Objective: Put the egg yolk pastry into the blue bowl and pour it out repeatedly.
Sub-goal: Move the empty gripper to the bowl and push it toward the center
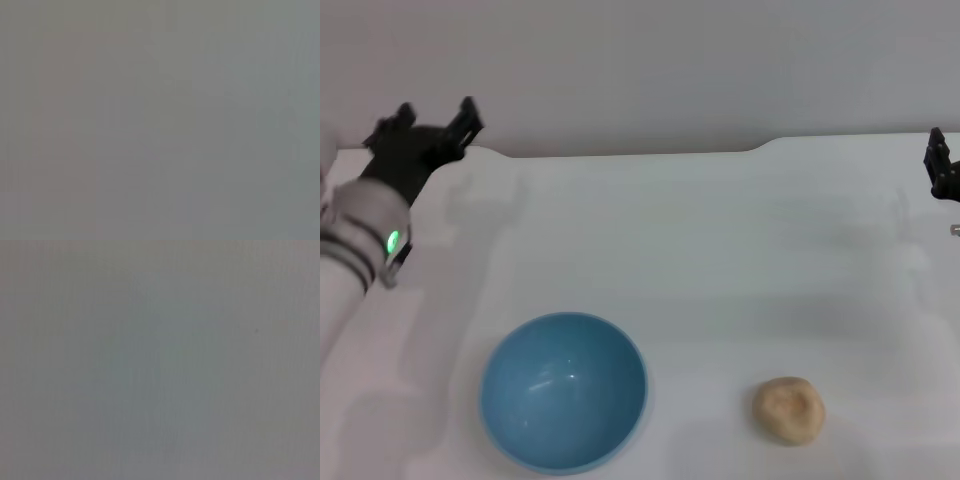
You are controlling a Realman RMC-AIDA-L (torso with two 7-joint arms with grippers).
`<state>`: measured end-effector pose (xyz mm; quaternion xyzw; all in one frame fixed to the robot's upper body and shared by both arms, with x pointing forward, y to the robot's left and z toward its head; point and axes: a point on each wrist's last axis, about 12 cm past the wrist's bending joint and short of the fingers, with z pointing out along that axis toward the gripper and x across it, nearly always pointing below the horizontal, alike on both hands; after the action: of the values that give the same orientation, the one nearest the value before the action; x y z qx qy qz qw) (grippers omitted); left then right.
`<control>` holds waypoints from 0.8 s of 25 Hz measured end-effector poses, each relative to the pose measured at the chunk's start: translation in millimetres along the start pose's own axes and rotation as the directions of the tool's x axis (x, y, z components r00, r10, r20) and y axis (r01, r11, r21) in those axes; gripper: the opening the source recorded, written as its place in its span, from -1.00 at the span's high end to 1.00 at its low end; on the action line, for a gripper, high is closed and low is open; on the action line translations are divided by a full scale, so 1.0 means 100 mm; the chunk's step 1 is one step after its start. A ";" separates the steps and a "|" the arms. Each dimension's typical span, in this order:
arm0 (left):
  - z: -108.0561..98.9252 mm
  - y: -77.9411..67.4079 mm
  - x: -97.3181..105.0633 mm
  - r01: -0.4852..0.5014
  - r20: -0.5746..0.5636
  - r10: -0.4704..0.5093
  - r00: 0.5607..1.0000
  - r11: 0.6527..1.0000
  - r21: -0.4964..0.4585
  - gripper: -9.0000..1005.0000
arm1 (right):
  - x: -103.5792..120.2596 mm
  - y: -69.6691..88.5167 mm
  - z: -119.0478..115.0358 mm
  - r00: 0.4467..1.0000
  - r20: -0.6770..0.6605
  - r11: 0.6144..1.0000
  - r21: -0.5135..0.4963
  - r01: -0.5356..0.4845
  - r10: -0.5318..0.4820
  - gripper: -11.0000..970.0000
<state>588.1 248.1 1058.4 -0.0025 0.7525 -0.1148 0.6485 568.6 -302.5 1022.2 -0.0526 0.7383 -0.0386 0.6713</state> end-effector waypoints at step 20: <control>-0.08 -0.45 -1.07 -0.032 -0.573 0.186 0.798 0.963 0.267 -0.63 | 0.11 -0.02 -0.11 1.000 -0.030 1.000 0.000 0.003 -0.003 0.10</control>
<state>590.5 222.4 1171.8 0.1567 0.8961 -0.1638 0.3816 556.3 -305.7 1012.8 -0.0531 0.7481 -0.0406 0.6602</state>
